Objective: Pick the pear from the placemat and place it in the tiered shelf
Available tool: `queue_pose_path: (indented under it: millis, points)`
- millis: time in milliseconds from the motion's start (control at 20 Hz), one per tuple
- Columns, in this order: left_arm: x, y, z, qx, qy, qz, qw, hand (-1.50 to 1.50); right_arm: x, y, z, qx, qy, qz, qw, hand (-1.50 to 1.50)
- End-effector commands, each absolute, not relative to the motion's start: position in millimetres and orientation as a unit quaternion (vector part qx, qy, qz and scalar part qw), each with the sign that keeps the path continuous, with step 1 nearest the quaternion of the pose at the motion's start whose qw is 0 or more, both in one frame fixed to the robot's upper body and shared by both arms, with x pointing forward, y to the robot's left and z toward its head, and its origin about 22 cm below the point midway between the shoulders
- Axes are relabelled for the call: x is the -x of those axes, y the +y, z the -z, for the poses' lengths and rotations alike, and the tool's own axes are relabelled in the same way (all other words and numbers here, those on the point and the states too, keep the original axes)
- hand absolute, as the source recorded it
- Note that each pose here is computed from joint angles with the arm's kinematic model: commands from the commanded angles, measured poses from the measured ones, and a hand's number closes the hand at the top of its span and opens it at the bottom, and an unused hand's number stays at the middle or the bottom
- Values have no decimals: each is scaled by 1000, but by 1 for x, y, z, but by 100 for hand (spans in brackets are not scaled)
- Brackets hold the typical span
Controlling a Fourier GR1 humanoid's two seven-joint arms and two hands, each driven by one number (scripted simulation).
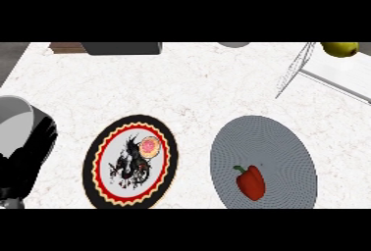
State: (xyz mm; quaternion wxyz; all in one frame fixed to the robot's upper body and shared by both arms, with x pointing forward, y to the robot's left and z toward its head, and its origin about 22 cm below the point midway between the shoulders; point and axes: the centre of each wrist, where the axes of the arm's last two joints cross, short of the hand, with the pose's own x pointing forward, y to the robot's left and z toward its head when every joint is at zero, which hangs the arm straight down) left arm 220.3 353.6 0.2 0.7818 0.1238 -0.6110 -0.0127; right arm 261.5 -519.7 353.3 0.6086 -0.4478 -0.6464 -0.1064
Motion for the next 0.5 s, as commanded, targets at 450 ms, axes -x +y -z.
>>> queue_pose_path:
  millis: [450]
  points:
    - [-207,375,-4,-148,-599,-9,787,0,-86,-586,-419,480,-604,119,625,-150]
